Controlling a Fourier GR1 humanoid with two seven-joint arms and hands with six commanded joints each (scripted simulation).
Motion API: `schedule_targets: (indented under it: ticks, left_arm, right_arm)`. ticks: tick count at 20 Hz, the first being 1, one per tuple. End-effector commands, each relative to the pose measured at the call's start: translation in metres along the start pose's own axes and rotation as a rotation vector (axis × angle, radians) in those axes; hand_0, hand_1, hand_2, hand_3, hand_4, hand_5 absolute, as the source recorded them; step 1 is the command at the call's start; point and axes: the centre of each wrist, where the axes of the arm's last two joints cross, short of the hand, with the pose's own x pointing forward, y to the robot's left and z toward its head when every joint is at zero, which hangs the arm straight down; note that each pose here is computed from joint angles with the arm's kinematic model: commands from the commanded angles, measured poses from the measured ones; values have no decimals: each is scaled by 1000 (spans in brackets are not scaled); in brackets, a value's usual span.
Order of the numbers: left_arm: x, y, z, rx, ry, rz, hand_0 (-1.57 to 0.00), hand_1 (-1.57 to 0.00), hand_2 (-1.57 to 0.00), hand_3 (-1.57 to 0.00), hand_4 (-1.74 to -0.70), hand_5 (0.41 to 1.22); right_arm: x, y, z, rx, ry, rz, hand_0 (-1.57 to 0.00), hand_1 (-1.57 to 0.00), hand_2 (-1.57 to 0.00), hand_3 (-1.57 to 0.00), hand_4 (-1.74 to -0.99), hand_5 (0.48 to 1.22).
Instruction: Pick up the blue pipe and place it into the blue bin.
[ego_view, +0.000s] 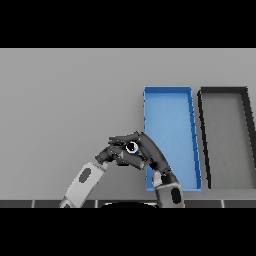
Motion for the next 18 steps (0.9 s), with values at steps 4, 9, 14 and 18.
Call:
schedule_targets:
  ticks: [4,9,14,18]
  left_arm:
    - [-2,4,4,-35,46,4,-307,-286,-279,-220,-1092,984]
    - [-6,5,7,-14,130,2,-100,-93,-91,-71,-977,682]
    - [-8,2,7,13,188,42,-32,-30,-29,-23,-967,544]
    - [-12,0,7,16,220,25,-13,-12,-11,-9,-968,501]
  right_arm:
    - [2,-1,2,-12,-4,6,-1567,-1568,-1568,-1566,-1498,1216]
    - [1,-2,-1,-31,-11,19,-1570,-1570,-1570,-1569,-1499,1219]
    - [2,-4,1,-54,-51,-8,-1571,-1571,-1571,-1570,-1497,1220]
    - [18,-18,-3,-54,-73,-60,-1571,-1571,-1571,-1571,-1495,1221]
